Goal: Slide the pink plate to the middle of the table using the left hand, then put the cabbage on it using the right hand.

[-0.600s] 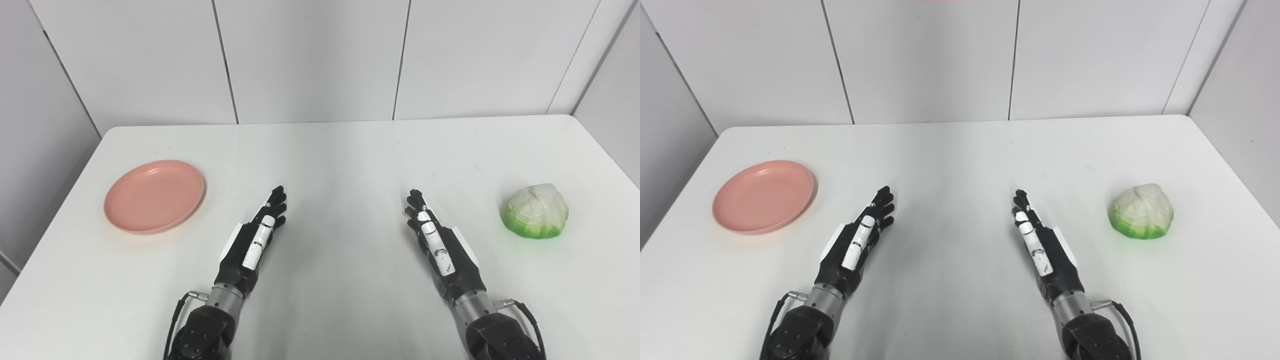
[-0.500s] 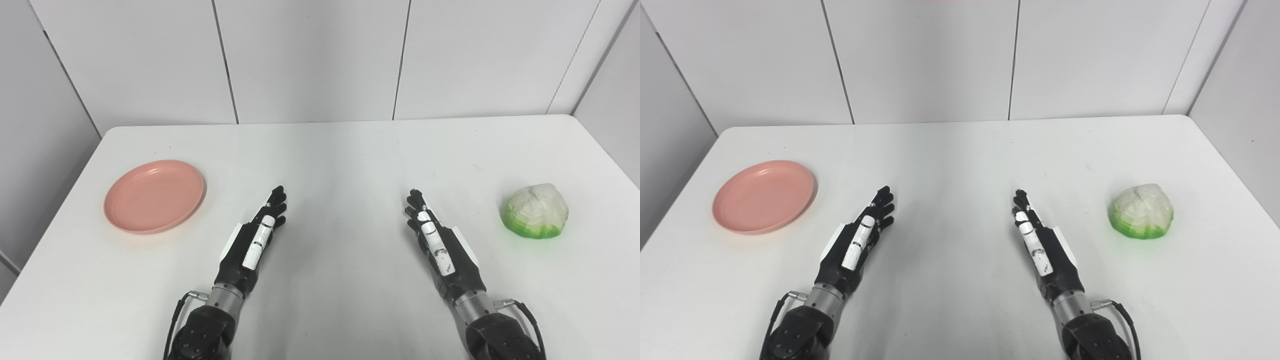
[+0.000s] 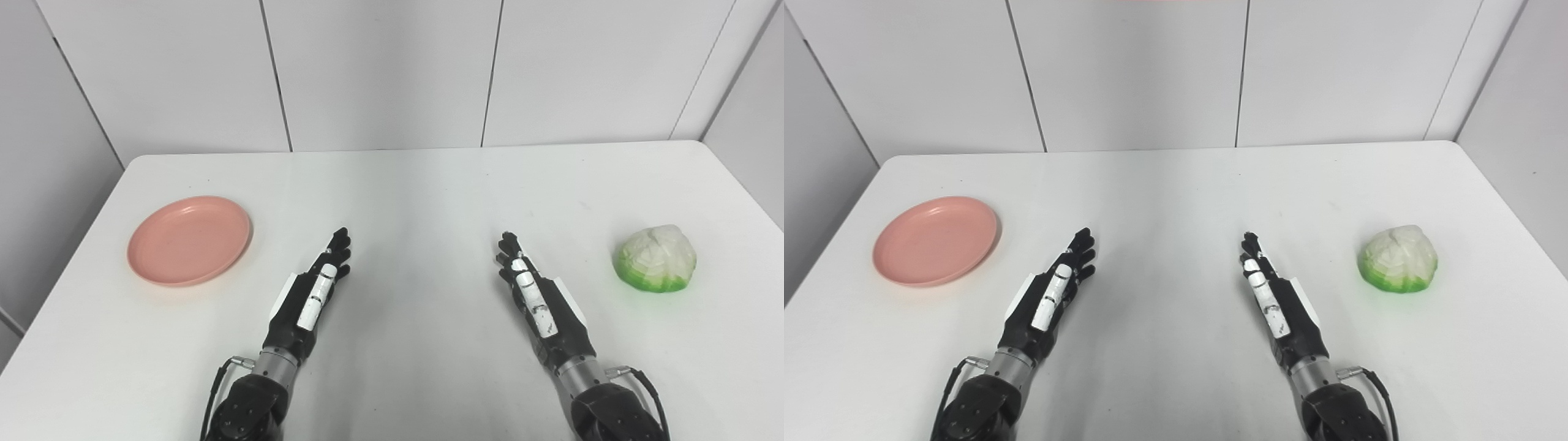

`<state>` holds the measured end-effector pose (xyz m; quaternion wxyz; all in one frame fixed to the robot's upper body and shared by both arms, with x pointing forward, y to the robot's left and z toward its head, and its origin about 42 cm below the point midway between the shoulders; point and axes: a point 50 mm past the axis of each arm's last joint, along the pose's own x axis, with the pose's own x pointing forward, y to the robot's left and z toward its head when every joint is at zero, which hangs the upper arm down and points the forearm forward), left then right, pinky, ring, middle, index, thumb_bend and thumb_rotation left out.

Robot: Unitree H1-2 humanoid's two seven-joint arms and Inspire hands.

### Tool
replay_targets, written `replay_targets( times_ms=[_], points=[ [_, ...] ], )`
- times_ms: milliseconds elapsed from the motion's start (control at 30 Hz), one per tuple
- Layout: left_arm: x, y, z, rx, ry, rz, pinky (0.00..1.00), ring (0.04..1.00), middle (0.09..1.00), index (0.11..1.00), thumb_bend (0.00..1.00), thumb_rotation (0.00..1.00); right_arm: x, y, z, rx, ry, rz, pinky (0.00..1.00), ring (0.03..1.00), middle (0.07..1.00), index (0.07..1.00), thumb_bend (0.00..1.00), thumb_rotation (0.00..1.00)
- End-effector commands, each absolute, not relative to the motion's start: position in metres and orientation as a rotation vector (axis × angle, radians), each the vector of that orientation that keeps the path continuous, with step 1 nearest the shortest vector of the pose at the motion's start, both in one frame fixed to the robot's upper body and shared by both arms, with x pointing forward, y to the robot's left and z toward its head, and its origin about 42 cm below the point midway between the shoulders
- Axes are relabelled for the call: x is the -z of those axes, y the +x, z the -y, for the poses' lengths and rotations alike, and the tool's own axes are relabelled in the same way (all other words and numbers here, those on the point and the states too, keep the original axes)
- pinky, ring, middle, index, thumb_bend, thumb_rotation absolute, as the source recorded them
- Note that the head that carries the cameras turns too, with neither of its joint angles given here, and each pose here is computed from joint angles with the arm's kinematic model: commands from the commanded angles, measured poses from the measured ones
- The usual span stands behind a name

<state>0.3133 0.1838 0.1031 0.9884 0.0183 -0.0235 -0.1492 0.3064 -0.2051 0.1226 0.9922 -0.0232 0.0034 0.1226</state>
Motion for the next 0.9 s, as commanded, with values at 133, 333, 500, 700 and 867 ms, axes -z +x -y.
replay_targets(
  times_ms=[133,333,500,700,867],
  points=[
    [-0.075,0.298,-0.186,0.298,0.022,-0.047,0.97,0.986,0.990,0.973,0.49,1.00,-0.125,0.308,0.202,-0.265,-0.049,-0.025,1.00,1.000,1.000,1.000,0.28,1.00],
    [-0.074,0.298,-0.184,0.294,0.021,-0.048,0.96,0.984,0.987,0.971,0.48,1.00,-0.124,0.308,0.203,-0.264,-0.048,-0.027,1.00,1.000,1.000,1.000,0.28,1.00],
    [-0.068,0.301,-0.177,0.303,0.017,-0.043,0.97,0.988,0.993,0.975,0.46,1.00,-0.120,0.309,0.209,-0.266,-0.048,-0.025,1.00,1.000,1.000,1.000,0.27,1.00],
    [-0.057,0.306,-0.163,0.304,0.017,-0.054,0.97,0.984,0.995,0.978,0.46,1.00,-0.114,0.311,0.221,-0.268,-0.035,-0.010,1.00,1.000,1.000,1.000,0.24,1.00],
    [-0.051,0.310,-0.152,0.301,0.000,-0.077,0.98,0.999,1.000,0.996,0.42,1.00,-0.112,0.312,0.229,-0.271,-0.032,0.000,1.00,1.000,1.000,1.000,0.24,1.00]
  ],
)
